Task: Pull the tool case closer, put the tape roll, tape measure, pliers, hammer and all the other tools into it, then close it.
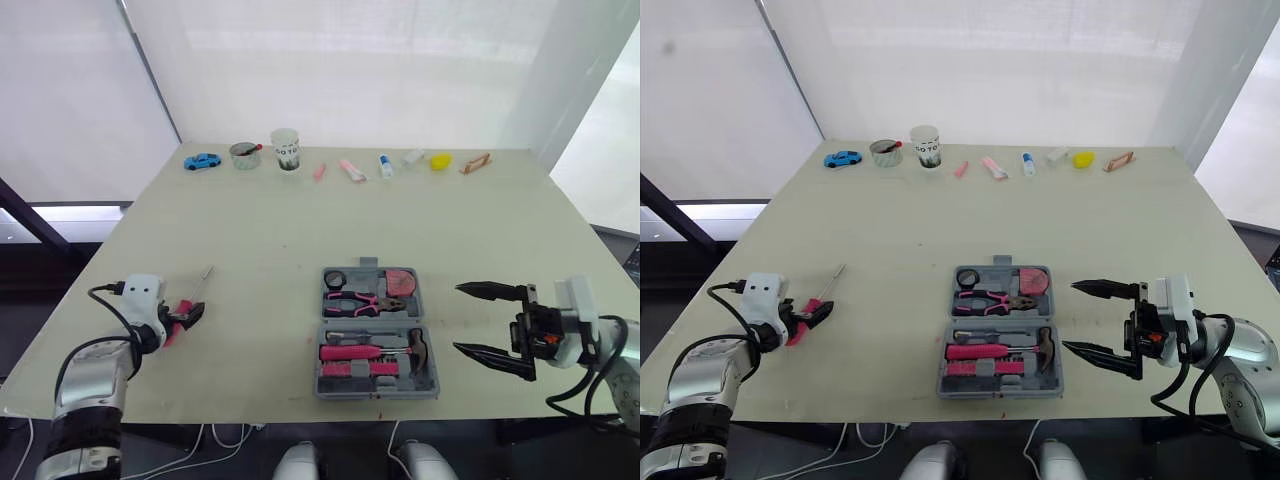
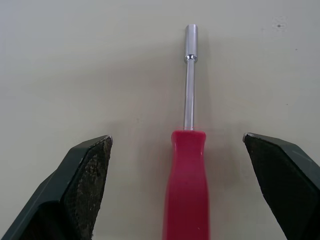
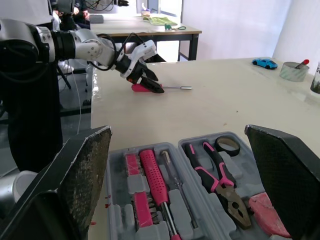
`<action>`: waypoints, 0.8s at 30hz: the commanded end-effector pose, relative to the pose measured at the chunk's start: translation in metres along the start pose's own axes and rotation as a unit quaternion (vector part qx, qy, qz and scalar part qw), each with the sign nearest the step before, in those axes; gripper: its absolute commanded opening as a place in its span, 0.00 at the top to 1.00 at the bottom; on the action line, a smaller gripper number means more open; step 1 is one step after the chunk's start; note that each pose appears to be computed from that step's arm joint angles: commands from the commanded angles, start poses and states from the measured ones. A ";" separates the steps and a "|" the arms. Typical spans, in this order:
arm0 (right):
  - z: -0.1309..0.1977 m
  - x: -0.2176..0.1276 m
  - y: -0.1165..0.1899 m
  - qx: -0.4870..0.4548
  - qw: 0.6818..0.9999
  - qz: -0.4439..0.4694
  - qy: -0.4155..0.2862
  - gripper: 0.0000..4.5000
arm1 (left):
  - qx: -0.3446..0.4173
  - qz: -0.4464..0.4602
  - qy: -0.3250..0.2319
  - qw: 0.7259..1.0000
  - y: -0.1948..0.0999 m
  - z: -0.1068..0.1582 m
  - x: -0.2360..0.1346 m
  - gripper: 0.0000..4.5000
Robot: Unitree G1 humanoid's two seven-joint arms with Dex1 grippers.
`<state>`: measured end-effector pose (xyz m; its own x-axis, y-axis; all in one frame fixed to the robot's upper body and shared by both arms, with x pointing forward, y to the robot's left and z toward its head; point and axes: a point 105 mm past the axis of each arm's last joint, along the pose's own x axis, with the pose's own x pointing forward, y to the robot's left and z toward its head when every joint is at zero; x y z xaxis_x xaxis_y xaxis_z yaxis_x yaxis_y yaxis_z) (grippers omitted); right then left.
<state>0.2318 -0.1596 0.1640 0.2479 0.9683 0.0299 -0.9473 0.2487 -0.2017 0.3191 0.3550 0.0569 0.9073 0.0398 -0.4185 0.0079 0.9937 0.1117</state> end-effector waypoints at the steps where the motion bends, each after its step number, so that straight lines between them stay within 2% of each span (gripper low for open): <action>1: 0.008 -0.003 -0.003 -0.023 1.000 -0.007 -0.007 0.00 | 0.009 -0.004 -0.008 1.000 0.000 0.004 0.001 0.01; 2: 0.008 -0.004 -0.003 -0.024 1.000 -0.008 -0.006 0.00 | 0.006 -0.006 -0.005 1.000 0.000 0.001 0.002 0.01; 3: 0.008 -0.004 -0.003 -0.024 1.000 -0.009 -0.006 0.00 | 0.003 -0.008 -0.003 1.000 -0.001 -0.001 0.003 0.12; 4: 0.008 -0.004 -0.003 -0.024 1.000 -0.010 -0.007 0.00 | 0.000 -0.011 -0.001 1.000 -0.002 -0.003 0.004 0.18; 8: 0.010 -0.003 -0.005 -0.029 0.999 -0.014 -0.011 0.00 | -0.006 -0.019 0.004 1.000 -0.003 -0.008 0.007 0.66; 10: 0.010 -0.003 -0.006 -0.029 0.999 -0.015 -0.012 0.00 | -0.013 -0.022 0.002 1.000 -0.003 -0.009 0.009 0.86; 18: 0.010 -0.004 -0.006 -0.028 0.999 -0.015 -0.010 0.00 | -0.020 -0.029 -0.007 0.999 -0.004 -0.011 0.009 0.87; 21: 0.010 -0.004 -0.005 -0.028 0.999 -0.014 -0.008 0.00 | -0.021 -0.077 -0.050 0.996 -0.011 0.012 -0.001 0.87; 24: 0.011 -0.006 -0.005 -0.029 0.999 -0.016 -0.007 0.00 | 0.007 -0.096 -0.066 0.993 -0.012 0.029 -0.016 0.87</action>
<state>0.2349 -0.1626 0.1635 0.2694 0.9622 0.0393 -0.9412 0.2717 -0.2007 0.3135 0.3370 0.0548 0.9095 -0.1488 -0.3883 0.1626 0.9867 0.0026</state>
